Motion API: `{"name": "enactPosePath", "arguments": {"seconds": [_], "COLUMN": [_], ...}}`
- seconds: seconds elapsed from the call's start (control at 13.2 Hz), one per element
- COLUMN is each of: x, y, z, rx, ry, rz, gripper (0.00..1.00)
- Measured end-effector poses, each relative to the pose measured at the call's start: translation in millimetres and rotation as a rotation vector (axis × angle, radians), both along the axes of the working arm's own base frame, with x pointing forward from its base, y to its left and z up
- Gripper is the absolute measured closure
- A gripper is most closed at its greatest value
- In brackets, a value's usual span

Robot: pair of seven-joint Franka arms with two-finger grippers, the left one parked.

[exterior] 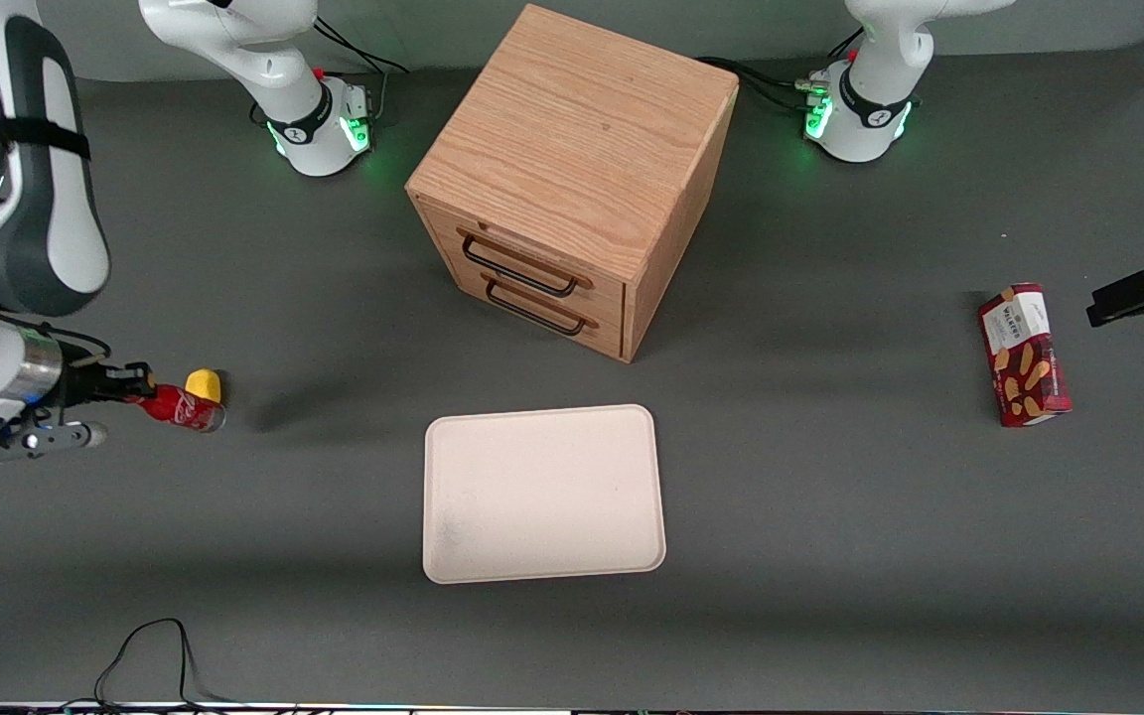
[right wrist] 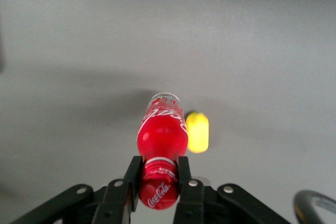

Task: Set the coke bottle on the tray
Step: 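Close the right gripper on the bottle's cap end, then lift the bottle with the right gripper off the table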

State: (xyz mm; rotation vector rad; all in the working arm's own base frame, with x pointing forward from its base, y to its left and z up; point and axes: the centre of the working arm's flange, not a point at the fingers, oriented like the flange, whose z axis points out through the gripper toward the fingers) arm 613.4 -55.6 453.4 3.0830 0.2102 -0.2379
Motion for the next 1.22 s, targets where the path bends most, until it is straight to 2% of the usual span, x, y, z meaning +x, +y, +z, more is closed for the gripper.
{"name": "enactPosePath", "arguments": {"seconds": [0.3, 0.46, 0.76, 1.22], "x": [-20.4, -22.6, -4.1, 57.3], "y": [4.5, 10.9, 53.8, 154.9], "z": [91.9, 109.4, 102.5, 43.2], "rx": [0.011, 0.009, -0.014, -0.061], "ry": [0.02, 0.012, 0.004, 0.005], "rz": [-0.017, -0.029, -0.054, -0.186], "gripper": [0.69, 0.69, 0.69, 0.69]}}
